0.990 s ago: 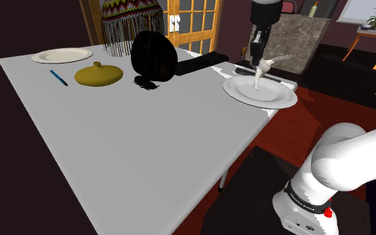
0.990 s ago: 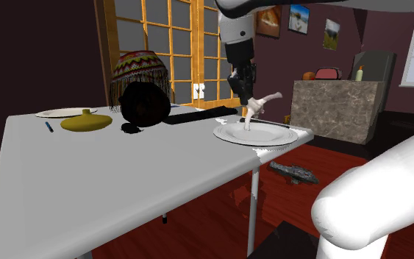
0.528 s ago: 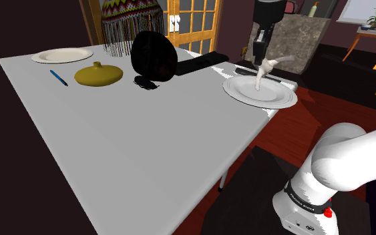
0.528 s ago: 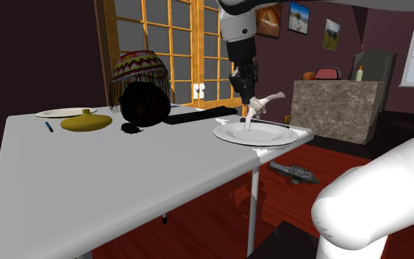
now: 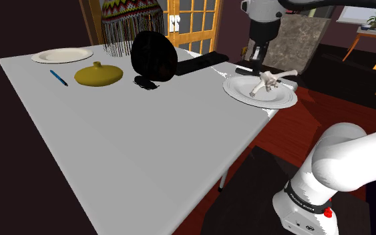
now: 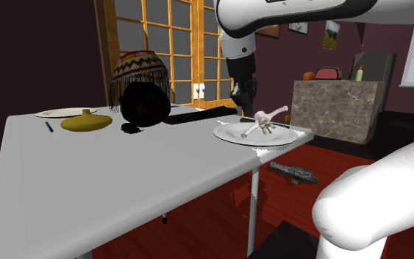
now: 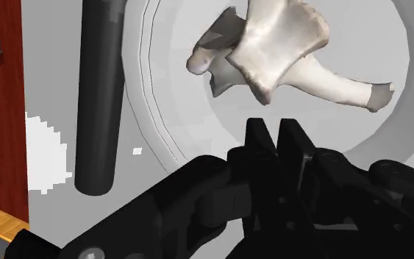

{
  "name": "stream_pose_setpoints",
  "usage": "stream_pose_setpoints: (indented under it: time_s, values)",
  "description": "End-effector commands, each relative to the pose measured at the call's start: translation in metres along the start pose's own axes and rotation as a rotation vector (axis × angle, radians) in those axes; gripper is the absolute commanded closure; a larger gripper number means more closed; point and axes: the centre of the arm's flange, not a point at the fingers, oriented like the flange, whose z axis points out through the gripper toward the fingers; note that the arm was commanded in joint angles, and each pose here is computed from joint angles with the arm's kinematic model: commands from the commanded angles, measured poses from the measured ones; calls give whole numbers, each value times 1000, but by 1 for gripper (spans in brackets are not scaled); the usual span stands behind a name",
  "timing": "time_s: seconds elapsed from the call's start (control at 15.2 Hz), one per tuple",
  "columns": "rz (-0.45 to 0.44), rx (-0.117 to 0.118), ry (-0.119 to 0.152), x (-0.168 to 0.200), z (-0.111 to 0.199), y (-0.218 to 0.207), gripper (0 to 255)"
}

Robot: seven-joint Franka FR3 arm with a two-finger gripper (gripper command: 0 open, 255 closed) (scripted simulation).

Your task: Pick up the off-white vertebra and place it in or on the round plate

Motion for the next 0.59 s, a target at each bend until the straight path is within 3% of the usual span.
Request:
stream_pose_setpoints:
  time_s: [0.0, 0.2, 0.26, 0.53]
  values:
    - [-2, 7, 0, 0, 11, -4, 255]
    - [-2, 6, -1, 1, 13, -6, 255]
    - [-2, 6, -1, 1, 13, -6, 0]
    - [141, 44, -81, -32, -15, 7, 0]
